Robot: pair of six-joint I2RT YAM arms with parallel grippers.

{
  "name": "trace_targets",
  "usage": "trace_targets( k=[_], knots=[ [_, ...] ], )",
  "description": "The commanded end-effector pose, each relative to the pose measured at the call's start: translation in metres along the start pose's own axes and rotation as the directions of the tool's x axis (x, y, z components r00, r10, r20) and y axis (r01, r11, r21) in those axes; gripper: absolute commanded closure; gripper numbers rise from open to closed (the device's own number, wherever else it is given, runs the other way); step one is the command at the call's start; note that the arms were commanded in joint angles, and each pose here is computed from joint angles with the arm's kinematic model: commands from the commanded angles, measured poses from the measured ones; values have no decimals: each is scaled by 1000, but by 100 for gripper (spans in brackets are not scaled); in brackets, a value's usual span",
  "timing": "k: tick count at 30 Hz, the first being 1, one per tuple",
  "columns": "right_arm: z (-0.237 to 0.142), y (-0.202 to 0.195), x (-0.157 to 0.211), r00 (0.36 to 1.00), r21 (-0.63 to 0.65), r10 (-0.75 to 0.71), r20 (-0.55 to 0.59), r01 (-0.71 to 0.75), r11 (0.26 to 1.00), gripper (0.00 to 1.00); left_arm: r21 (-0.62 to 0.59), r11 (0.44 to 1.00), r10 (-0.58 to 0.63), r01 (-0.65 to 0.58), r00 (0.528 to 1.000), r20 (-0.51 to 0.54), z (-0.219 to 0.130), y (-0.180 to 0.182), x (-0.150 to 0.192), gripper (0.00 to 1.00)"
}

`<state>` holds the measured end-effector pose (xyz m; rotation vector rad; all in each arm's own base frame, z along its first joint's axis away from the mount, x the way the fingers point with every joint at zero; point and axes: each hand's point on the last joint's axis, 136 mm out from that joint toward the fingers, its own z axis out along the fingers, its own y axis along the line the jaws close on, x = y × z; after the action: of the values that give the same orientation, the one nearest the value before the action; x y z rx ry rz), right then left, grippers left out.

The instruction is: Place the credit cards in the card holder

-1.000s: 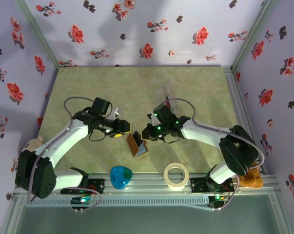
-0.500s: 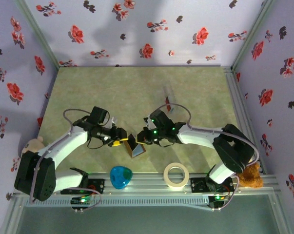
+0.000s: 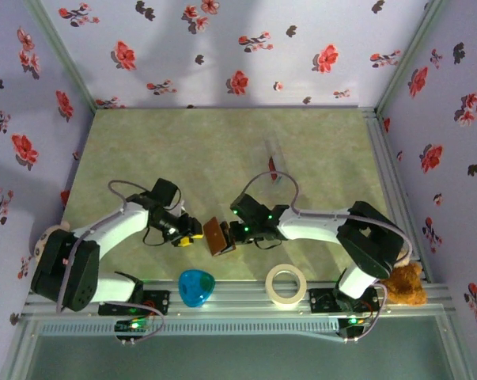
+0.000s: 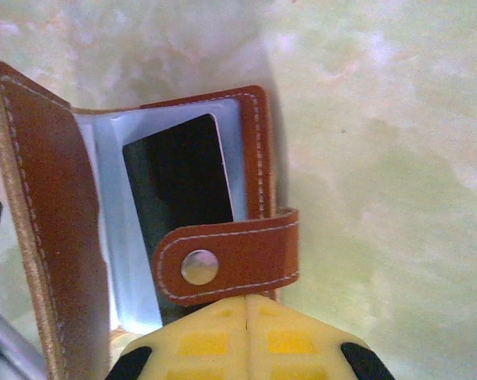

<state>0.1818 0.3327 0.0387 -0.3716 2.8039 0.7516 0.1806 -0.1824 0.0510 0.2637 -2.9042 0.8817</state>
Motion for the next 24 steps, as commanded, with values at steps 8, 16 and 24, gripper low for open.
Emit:
trace_targets(
  k=[8, 16, 24],
  knots=[
    [-11, -2, -4, 997, 25, -49, 57, 48, 999, 100, 37, 998, -41, 43, 998, -45, 22, 5, -5, 80],
    [-7, 17, 2, 999, -99, -27, 29, 30, 995, 100, -3, 999, -48, 47, 996, -76, 37, 14, -8, 97],
    [-2, 37, 6, 1000, -211, -3, -18, -1, 978, 96, -12, 998, -65, 64, 993, -93, 52, 24, -4, 100]
  ],
)
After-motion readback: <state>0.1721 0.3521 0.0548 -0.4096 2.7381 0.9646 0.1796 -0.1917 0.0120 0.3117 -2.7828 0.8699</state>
